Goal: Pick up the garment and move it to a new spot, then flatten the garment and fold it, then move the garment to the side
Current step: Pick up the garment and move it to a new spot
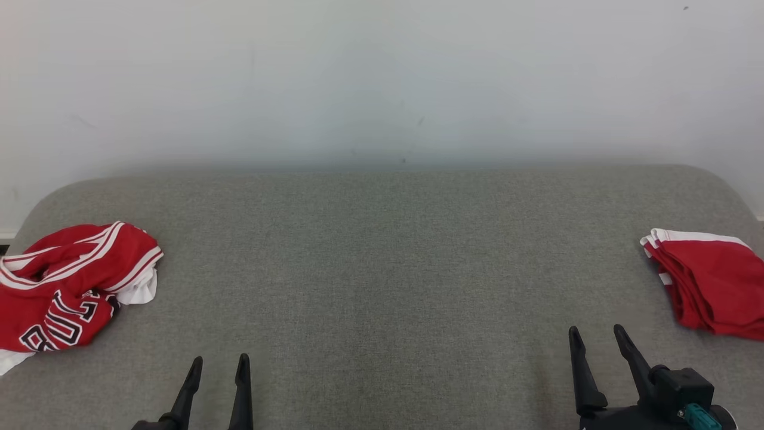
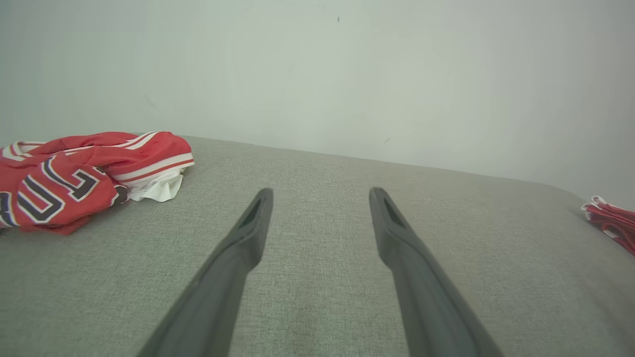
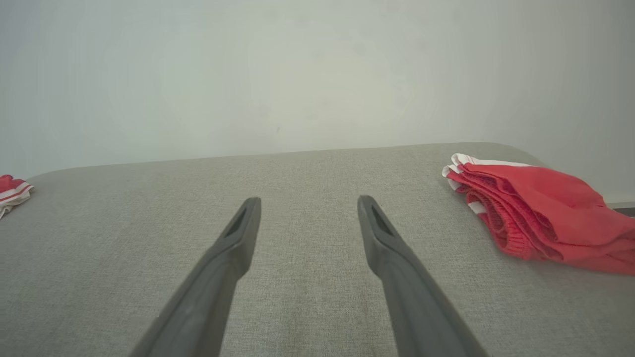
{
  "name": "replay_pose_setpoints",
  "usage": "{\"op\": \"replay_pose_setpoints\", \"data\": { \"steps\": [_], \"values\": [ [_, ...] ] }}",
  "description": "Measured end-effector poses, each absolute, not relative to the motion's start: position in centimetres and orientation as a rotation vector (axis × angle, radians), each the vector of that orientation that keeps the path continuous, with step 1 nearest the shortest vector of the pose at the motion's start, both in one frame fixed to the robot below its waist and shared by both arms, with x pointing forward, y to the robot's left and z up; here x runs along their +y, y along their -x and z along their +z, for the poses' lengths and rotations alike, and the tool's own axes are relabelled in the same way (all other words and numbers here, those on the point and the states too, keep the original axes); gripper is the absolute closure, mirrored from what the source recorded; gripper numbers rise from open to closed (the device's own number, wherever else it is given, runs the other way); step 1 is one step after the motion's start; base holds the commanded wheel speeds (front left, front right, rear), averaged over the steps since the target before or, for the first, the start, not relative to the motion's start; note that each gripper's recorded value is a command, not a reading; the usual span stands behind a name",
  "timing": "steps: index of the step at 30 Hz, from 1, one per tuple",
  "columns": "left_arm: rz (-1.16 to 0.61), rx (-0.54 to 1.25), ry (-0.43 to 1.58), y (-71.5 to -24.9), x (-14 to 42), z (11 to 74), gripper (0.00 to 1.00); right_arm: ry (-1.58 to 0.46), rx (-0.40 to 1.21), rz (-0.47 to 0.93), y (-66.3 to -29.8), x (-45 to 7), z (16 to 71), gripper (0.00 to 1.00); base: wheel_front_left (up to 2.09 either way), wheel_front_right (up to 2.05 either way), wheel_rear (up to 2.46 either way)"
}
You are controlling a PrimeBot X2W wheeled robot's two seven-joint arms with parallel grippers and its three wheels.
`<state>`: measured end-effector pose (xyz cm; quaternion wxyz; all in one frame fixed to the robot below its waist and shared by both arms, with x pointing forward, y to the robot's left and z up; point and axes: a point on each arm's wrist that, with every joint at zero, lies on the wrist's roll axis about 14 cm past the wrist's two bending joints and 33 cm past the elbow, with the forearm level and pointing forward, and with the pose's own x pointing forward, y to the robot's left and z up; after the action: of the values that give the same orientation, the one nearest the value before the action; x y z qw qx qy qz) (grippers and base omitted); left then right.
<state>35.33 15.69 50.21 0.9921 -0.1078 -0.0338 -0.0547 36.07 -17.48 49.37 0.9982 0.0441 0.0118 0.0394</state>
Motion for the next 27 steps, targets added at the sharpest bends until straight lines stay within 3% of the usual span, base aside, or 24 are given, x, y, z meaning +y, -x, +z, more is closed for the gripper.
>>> {"op": "replay_pose_setpoints", "data": {
  "steps": [14, 27],
  "values": [
    [0.038, -0.070, 0.194, -32.5, 20.3, 49.7, 0.00, -0.106, 0.041, 0.252, -37.6, -11.5, 49.0, 0.00, 0.00, 0.00, 0.00],
    [0.293, -0.076, 0.178, -26.1, 27.5, 48.9, 0.00, -0.112, 0.079, 0.508, -38.4, -2.6, 48.3, 0.00, 0.00, 0.00, 0.00]
  ]
}}
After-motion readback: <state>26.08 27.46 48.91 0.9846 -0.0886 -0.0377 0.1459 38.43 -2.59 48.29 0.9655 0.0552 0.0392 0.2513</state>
